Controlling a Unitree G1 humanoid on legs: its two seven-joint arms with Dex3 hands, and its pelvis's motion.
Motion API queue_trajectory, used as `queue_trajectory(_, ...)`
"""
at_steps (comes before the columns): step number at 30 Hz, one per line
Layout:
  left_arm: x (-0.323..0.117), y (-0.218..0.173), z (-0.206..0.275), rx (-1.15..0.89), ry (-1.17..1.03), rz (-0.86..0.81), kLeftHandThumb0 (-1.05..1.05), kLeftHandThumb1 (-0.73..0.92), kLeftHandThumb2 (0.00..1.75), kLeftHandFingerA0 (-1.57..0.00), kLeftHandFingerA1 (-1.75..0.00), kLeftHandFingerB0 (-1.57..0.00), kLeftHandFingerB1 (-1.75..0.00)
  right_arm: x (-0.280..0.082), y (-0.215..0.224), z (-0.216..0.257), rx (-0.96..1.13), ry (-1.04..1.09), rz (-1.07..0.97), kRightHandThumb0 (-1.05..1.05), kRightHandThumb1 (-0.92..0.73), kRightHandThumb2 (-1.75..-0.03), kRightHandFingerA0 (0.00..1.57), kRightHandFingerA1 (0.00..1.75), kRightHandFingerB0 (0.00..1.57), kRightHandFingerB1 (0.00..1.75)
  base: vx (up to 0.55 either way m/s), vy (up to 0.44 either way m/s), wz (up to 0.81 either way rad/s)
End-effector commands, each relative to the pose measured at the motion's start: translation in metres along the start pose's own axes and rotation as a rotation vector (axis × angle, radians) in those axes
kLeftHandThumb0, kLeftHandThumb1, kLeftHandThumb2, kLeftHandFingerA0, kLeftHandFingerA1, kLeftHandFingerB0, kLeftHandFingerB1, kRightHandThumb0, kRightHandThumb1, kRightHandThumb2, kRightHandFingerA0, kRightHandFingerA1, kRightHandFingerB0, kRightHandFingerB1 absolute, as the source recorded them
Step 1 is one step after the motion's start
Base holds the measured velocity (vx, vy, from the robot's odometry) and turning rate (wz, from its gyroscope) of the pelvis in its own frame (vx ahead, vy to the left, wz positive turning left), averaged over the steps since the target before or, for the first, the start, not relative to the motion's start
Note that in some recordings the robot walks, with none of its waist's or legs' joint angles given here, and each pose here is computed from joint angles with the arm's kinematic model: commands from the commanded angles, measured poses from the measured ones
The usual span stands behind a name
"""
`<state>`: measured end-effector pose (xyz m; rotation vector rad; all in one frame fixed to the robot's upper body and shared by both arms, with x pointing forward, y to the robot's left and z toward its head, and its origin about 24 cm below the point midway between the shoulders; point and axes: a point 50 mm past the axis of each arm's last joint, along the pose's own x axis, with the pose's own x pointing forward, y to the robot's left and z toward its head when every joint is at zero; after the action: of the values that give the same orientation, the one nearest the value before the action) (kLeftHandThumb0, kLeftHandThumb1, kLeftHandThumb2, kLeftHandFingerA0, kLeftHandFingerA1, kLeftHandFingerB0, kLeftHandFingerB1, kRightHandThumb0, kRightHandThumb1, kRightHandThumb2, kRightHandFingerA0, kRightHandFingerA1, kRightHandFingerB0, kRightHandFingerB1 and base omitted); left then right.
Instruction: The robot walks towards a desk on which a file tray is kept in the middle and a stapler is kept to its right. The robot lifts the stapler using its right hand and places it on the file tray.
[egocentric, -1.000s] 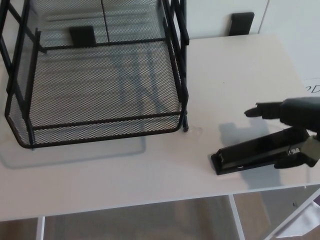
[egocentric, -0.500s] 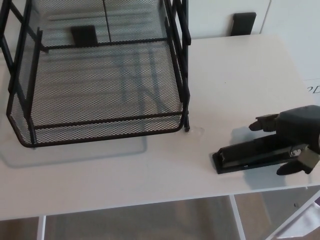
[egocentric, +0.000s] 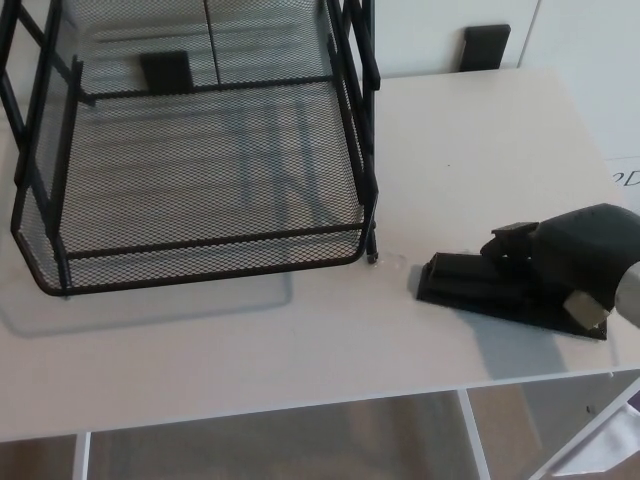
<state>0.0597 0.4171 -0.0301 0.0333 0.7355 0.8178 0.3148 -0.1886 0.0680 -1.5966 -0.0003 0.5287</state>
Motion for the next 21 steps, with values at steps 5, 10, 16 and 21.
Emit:
queue_trajectory(5, 0.003, 0.0, 0.002, 0.044, -0.035, 0.003, -0.7, 0.71, 1.05, -0.51, -0.58, -0.29, -0.49, -0.007, 0.021, 0.01, -0.159, -0.103, -0.358, -0.13, -0.55, -0.81, 1.0, 1.09, 0.97, 0.77, 0.0, 0.0, 0.0)
queue_trajectory(10, 0.003, 0.001, 0.002, 0.054, -0.032, 0.0, -0.7, 0.89, 0.67, -0.61, -0.45, -0.36, -0.35, -0.008, 0.031, 0.008, -0.127, -0.001, -0.3, -0.28, -0.7, -0.67, 0.94, 1.7, 0.81, 0.91, 0.0, 0.0, 0.0)
queue_trajectory(16, -0.001, 0.002, 0.002, 0.072, -0.027, -0.013, -0.69, 0.88, 0.66, -0.59, -0.44, -0.35, -0.35, -0.017, 0.047, 0.005, -0.06, 0.049, -0.318, -0.24, -0.65, -0.62, 0.97, 1.74, 0.89, 0.82, 0.0, 0.0, 0.0)
queue_trajectory(21, 0.0, 0.002, 0.002, 0.073, -0.018, -0.015, -0.7, 0.69, 1.04, -0.53, -0.6, -0.3, -0.5, -0.024, 0.05, -0.003, 0.038, 0.078, -0.356, -0.19, -0.68, -0.67, 0.93, 1.75, 0.75, 1.18, 0.0, 0.0, 0.0)
